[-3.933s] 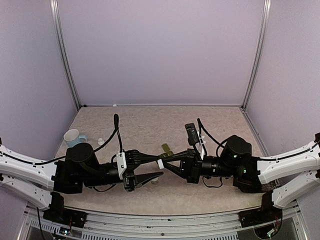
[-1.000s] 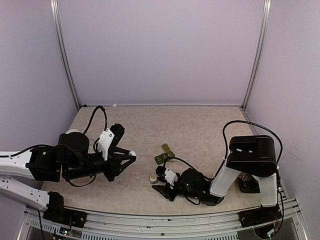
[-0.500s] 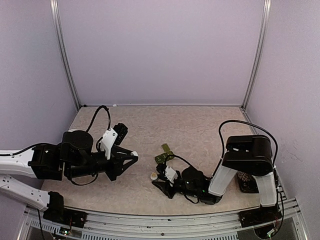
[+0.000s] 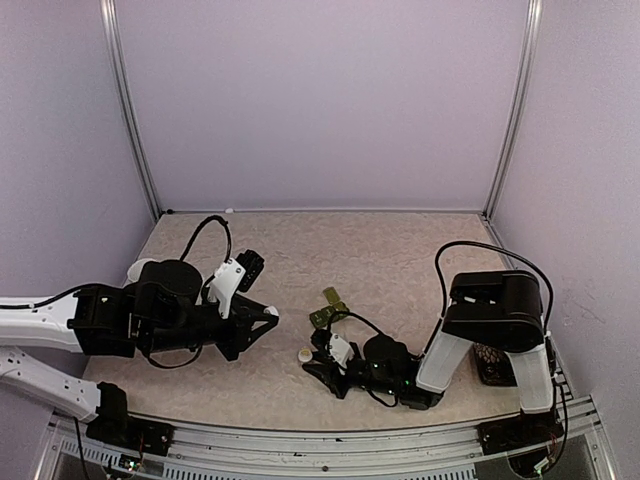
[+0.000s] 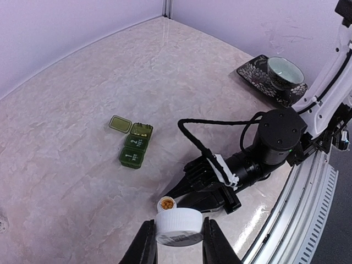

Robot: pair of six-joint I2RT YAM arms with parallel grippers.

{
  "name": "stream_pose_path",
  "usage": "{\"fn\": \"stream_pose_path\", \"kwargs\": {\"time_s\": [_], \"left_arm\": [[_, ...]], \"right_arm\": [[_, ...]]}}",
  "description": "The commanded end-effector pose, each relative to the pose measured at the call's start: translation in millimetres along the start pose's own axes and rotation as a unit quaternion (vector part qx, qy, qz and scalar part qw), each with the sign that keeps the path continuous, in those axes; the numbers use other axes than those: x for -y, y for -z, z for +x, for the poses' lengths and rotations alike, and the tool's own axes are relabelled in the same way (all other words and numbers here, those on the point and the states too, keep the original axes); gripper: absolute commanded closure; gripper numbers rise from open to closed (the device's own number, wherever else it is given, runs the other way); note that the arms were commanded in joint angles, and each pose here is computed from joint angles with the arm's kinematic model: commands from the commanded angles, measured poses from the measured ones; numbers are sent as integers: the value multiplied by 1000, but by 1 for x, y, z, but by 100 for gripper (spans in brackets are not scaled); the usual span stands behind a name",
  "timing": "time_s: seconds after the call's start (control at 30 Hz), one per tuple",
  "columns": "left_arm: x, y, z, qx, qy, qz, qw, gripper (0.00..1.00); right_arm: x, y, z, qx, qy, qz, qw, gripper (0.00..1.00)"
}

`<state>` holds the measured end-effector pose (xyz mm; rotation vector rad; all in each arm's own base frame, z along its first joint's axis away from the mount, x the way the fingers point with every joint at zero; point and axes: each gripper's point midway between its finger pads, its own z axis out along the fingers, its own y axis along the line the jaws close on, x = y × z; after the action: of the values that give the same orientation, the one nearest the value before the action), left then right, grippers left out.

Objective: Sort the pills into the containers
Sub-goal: Pick up the pill bottle from the center of the board.

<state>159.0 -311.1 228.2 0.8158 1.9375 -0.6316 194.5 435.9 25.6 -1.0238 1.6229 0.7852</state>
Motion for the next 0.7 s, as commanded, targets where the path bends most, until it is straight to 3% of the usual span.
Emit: {"fn": "stream_pose_path", "kwargs": {"time_s": [0.0, 0.67], "left_arm": [[-6, -2, -5, -9, 19, -1, 1000, 77], [4, -59, 58, -157, 8, 65, 985, 77]], "right_arm": [[1, 4, 9, -6, 1, -5, 1000, 75], [-8, 24, 1, -3, 23, 1, 1000, 75]]}}
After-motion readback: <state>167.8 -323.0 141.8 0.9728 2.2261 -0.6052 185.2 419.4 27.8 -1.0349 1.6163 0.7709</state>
